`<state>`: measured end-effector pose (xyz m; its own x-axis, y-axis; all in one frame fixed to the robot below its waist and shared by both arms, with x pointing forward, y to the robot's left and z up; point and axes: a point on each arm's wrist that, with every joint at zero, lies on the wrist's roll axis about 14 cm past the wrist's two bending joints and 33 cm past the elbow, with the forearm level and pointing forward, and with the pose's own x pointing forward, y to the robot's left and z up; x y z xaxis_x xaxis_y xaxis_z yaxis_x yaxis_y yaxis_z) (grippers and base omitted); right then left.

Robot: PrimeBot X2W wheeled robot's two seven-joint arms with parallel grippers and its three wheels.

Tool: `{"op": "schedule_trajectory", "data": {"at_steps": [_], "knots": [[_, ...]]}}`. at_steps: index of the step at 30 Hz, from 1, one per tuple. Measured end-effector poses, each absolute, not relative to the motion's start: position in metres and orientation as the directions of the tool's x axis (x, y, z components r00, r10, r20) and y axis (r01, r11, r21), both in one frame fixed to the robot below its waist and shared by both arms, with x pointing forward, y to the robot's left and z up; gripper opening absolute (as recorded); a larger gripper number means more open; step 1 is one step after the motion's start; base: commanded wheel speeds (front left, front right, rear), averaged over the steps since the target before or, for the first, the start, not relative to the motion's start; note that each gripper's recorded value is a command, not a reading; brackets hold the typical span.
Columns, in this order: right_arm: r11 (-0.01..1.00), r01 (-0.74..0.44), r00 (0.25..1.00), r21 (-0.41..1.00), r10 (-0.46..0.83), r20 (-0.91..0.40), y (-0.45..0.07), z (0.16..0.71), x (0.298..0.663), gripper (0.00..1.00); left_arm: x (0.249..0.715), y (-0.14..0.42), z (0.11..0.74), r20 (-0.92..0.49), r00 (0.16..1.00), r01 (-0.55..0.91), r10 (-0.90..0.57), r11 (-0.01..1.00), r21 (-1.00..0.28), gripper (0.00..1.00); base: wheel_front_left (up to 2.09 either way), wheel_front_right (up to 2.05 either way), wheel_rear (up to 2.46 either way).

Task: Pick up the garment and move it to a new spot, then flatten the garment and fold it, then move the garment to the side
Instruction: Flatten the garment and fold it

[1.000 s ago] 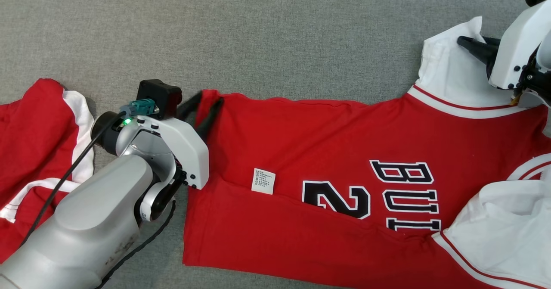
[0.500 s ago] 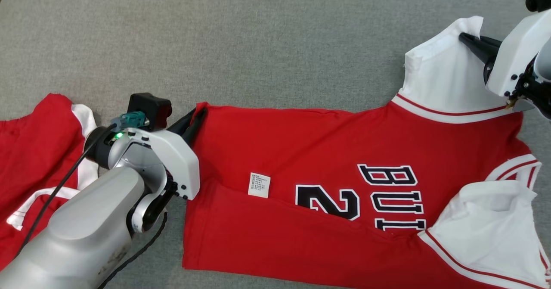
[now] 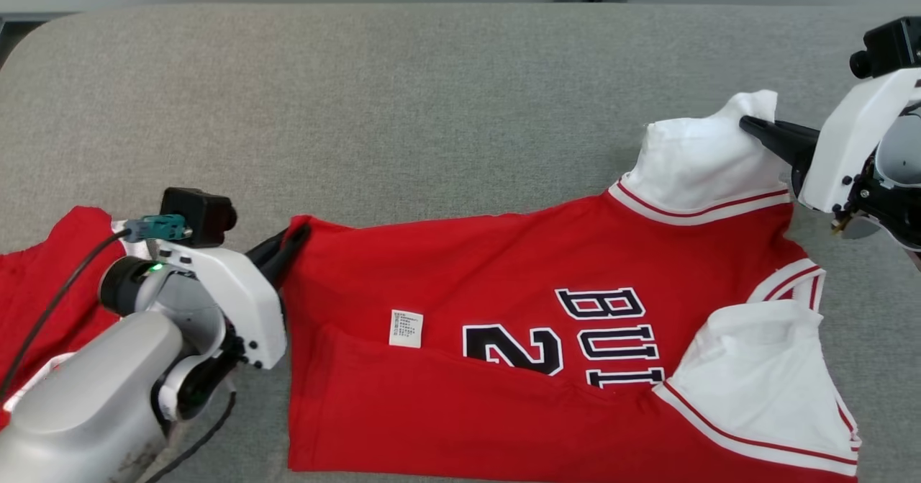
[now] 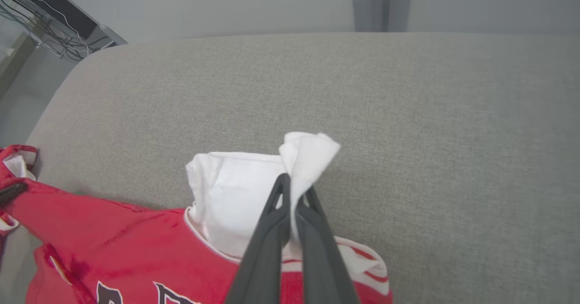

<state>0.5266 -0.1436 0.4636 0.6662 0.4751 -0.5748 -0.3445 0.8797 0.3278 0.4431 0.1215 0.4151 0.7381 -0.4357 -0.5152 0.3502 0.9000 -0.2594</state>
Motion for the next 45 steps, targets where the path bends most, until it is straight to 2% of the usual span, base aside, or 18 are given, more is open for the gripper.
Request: {"op": "schedule_trajectory", "data": {"at_steps": [8, 13, 21, 27, 32, 42, 45], "knots": [[0.902, -0.315, 0.686, 0.295, 0.432, -0.585, -0.167, 0.473, 0.509, 0.0, 0.446, 0.136, 0.426, -0.527, 0.749, 0.336, -0.401, 0.916, -0.22, 0.0, 0.0, 0.0, 0.0], [0.903, -0.301, 0.68, 0.308, 0.429, -0.595, -0.172, 0.473, 0.496, 0.0, 0.439, 0.128, 0.432, -0.528, 0.733, 0.362, -0.429, 0.903, -0.232, 0.0, 0.0, 0.0, 0.0], [0.876, -0.305, 0.587, 0.373, 0.482, -0.651, -0.169, 0.468, 0.463, 0.0, 0.403, 0.129, 0.413, -0.656, 0.604, 0.402, -0.453, 0.883, -0.241, 0.0, 0.0, 0.0, 0.0], [0.863, -0.304, 0.497, 0.405, 0.506, -0.705, -0.172, 0.461, 0.437, 0.0, 0.385, 0.126, 0.41, -0.724, 0.484, 0.407, -0.492, 0.859, -0.311, 0.0, 0.0, 0.0, 0.0], [0.84, -0.321, 0.452, 0.438, 0.542, -0.708, -0.164, 0.463, 0.423, 0.0, 0.38, 0.122, 0.411, -0.756, 0.398, 0.403, -0.519, 0.839, -0.364, 0.0, 0.0, 0.0, 0.0], [0.825, -0.324, 0.388, 0.463, 0.563, -0.73, -0.167, 0.457, 0.391, 0.0, 0.378, 0.125, 0.407, -0.814, 0.293, 0.391, -0.502, 0.84, -0.377, 0.0, 0.0, 0.0, 0.0], [0.822, -0.321, 0.382, 0.47, 0.566, -0.731, -0.169, 0.457, 0.386, 0.0, 0.379, 0.126, 0.406, -0.818, 0.287, 0.386, -0.498, 0.842, -0.377, 0.0, 0.0, 0.0, 0.0]]}}
